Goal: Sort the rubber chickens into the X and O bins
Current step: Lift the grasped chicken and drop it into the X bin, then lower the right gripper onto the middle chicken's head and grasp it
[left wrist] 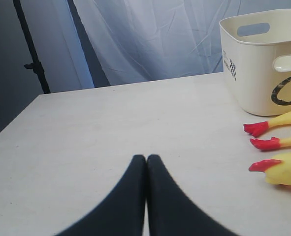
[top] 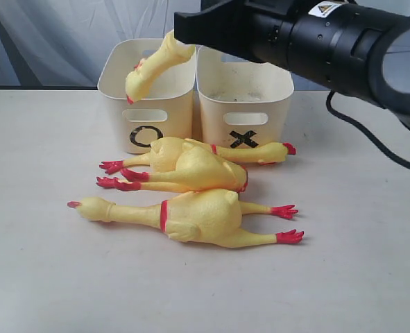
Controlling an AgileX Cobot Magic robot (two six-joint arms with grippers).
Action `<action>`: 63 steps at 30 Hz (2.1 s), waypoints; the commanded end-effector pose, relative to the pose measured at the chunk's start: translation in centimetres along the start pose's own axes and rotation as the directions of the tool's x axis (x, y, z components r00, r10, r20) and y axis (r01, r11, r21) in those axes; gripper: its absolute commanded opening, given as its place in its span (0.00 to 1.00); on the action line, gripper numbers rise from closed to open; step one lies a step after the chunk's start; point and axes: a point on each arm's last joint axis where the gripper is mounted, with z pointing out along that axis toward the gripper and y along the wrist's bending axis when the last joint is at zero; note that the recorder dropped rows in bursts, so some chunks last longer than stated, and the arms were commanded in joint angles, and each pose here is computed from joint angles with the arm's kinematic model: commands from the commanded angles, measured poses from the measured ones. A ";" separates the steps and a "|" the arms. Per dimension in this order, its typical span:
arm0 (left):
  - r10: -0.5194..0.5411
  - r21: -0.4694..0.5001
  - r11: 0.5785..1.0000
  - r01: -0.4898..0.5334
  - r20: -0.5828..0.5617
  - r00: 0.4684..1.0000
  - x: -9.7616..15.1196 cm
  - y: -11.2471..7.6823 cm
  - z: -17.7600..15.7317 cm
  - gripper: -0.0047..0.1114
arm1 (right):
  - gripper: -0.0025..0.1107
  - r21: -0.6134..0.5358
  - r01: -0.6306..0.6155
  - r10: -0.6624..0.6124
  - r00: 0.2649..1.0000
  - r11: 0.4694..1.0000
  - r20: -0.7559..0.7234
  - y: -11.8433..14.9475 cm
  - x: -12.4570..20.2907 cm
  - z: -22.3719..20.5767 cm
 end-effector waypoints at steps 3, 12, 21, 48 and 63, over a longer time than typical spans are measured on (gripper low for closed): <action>-0.004 0.001 1.000 0.004 0.028 1.000 -0.4 0.0 -0.1 0.04 | 0.01 0.137 -0.058 0.049 0.997 0.989 0.064 -3.5 -1.3 -0.1; -0.004 0.001 1.000 0.004 0.028 1.000 -0.4 0.0 -0.1 0.04 | 0.01 0.260 -0.068 0.042 0.994 0.963 0.104 -7.3 -2.0 -0.3; -0.004 0.001 1.000 0.004 0.028 1.000 -0.4 0.0 -0.1 0.04 | 0.01 0.375 -0.047 0.014 0.996 0.926 0.090 -10.1 -0.2 1.8; -0.004 0.001 1.000 0.004 0.028 1.000 -0.4 0.0 -0.1 0.04 | 0.56 0.318 -0.024 0.054 0.995 0.948 -0.088 -11.2 4.7 13.7; -0.004 0.001 1.000 0.004 0.028 1.000 -0.4 0.0 -0.1 0.04 | 0.56 -0.392 0.260 -0.447 0.722 0.882 -0.528 -4.7 1.8 5.7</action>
